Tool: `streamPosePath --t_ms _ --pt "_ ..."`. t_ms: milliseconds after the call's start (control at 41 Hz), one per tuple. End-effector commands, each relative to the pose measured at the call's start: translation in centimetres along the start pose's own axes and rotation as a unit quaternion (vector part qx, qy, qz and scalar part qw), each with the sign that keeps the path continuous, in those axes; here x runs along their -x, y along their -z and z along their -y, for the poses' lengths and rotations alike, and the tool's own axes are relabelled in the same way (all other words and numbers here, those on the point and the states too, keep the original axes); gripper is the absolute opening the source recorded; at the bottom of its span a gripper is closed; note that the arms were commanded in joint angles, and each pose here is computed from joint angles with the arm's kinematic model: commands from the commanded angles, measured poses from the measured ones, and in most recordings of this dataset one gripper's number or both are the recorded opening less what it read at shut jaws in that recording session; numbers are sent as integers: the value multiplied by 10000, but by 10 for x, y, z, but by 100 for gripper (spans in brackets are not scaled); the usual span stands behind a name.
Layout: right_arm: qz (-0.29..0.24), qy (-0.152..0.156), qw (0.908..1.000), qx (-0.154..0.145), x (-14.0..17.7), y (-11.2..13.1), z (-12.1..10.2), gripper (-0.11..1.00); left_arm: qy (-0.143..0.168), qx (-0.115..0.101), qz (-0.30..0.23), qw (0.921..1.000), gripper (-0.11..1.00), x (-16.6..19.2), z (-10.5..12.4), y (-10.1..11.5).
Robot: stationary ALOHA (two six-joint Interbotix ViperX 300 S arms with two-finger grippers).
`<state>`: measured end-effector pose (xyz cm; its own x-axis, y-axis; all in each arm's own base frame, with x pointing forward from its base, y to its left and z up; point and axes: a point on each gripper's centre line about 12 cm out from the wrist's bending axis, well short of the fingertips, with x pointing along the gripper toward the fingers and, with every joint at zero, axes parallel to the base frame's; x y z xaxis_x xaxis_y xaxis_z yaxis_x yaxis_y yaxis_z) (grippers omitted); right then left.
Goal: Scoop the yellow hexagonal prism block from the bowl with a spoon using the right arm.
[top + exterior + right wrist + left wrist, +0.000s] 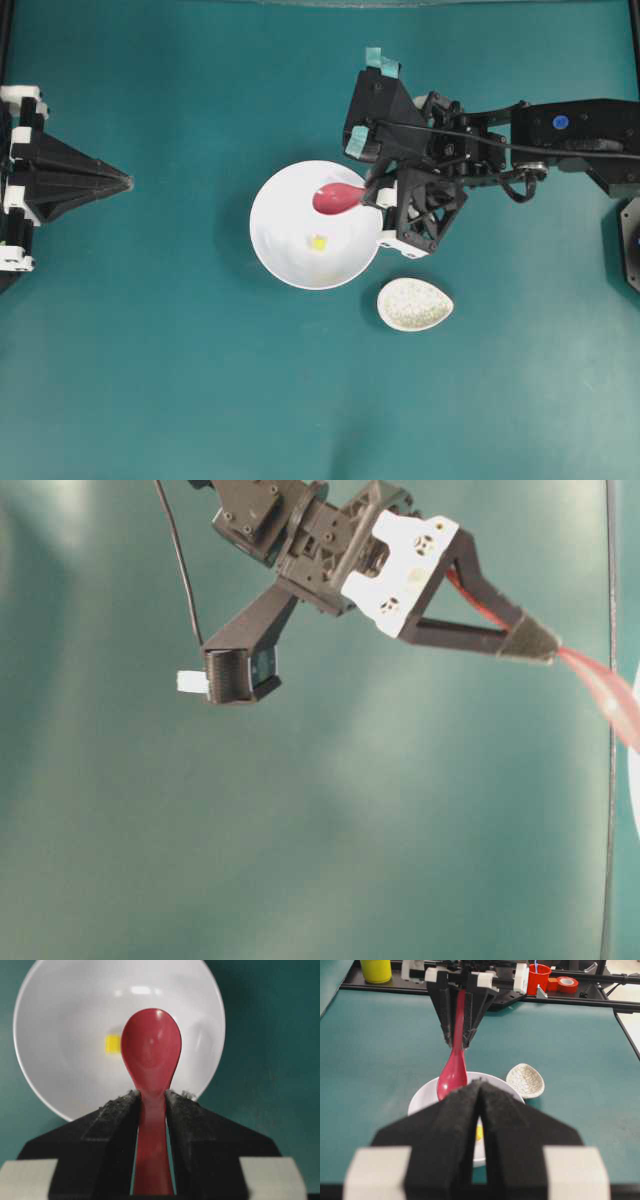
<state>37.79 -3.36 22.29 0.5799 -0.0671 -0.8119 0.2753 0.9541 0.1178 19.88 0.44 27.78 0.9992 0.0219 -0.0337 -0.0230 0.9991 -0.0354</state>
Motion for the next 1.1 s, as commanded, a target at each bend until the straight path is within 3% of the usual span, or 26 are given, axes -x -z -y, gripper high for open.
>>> streamPosePath --t_ms 0,317,1073 --pt "75 -45 9999 -125 13 -7 -2 25 -1 -7 138 9999 -1 -3 0 -10" --pt "-470 115 9981 -392 14 6 1 25 -1 -7 130 9999 -1 -3 0 -10" --pt "-723 -10 9955 -611 8 3 -5 25 -1 -7 138 9999 -1 -3 0 -10"
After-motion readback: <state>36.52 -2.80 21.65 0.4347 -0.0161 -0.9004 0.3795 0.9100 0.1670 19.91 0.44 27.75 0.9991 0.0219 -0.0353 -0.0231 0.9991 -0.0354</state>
